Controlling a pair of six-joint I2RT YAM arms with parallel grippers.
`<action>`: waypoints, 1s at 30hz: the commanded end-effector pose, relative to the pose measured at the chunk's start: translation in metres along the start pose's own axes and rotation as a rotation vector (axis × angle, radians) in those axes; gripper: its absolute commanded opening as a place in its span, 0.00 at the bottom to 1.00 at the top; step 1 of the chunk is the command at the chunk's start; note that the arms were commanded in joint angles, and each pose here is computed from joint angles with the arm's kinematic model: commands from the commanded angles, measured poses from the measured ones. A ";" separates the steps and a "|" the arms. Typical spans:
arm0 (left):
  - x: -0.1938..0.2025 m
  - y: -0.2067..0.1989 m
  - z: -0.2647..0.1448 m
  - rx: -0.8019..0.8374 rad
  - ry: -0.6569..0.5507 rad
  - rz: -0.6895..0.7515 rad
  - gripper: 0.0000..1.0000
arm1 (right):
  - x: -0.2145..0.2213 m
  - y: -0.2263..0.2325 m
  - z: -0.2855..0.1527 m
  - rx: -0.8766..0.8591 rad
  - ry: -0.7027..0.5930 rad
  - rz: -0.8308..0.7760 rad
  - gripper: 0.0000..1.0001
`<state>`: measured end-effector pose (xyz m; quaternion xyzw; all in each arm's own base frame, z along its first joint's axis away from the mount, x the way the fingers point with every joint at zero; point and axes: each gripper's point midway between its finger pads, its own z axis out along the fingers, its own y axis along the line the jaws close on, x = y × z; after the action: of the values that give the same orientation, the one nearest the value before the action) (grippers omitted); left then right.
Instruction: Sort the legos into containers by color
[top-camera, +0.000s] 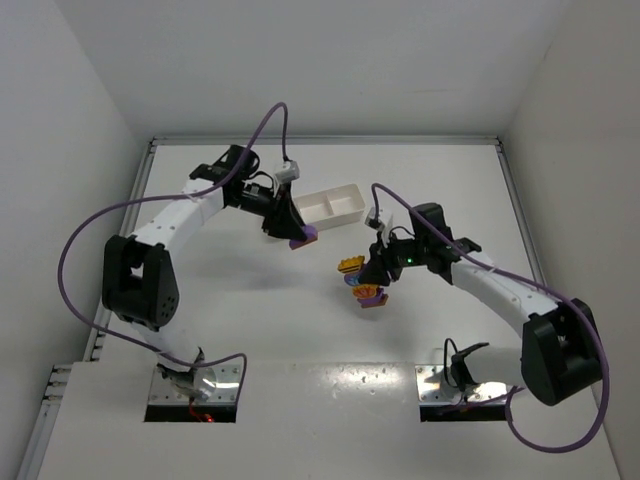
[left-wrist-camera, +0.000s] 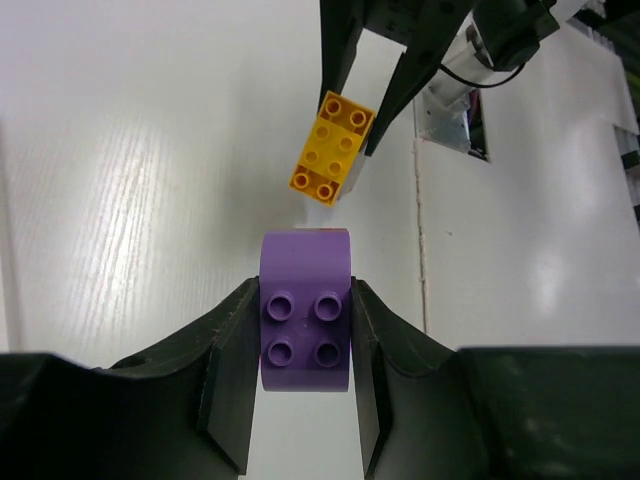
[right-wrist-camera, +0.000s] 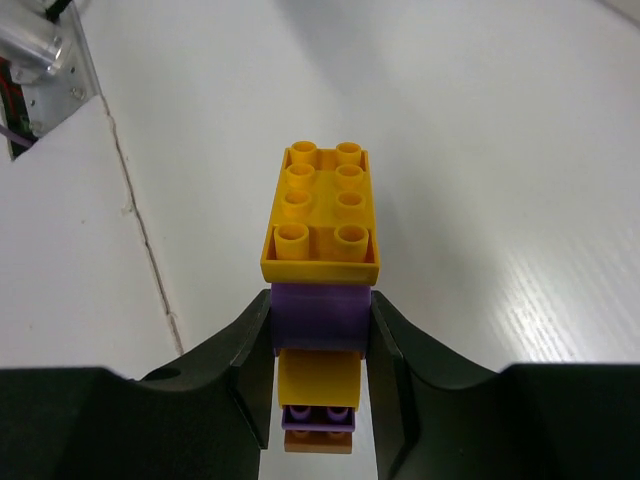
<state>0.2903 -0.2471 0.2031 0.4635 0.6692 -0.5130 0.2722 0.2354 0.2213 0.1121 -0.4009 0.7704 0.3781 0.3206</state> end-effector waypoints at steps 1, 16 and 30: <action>-0.017 -0.009 -0.009 -0.051 -0.022 0.125 0.05 | -0.014 0.000 -0.002 -0.002 -0.094 -0.152 0.00; -0.011 -0.014 -0.017 -0.119 -0.027 0.117 0.05 | -0.083 -0.105 -0.038 0.595 -0.293 -0.158 0.00; -0.015 -0.008 -0.024 -0.185 -0.031 0.126 0.05 | -0.061 -0.186 -0.122 1.106 -0.556 0.012 0.00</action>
<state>0.2890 -0.2324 0.2135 0.4645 0.6901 -0.4457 0.3307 0.3774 0.0833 0.1206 -0.1397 0.7945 0.0144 0.5907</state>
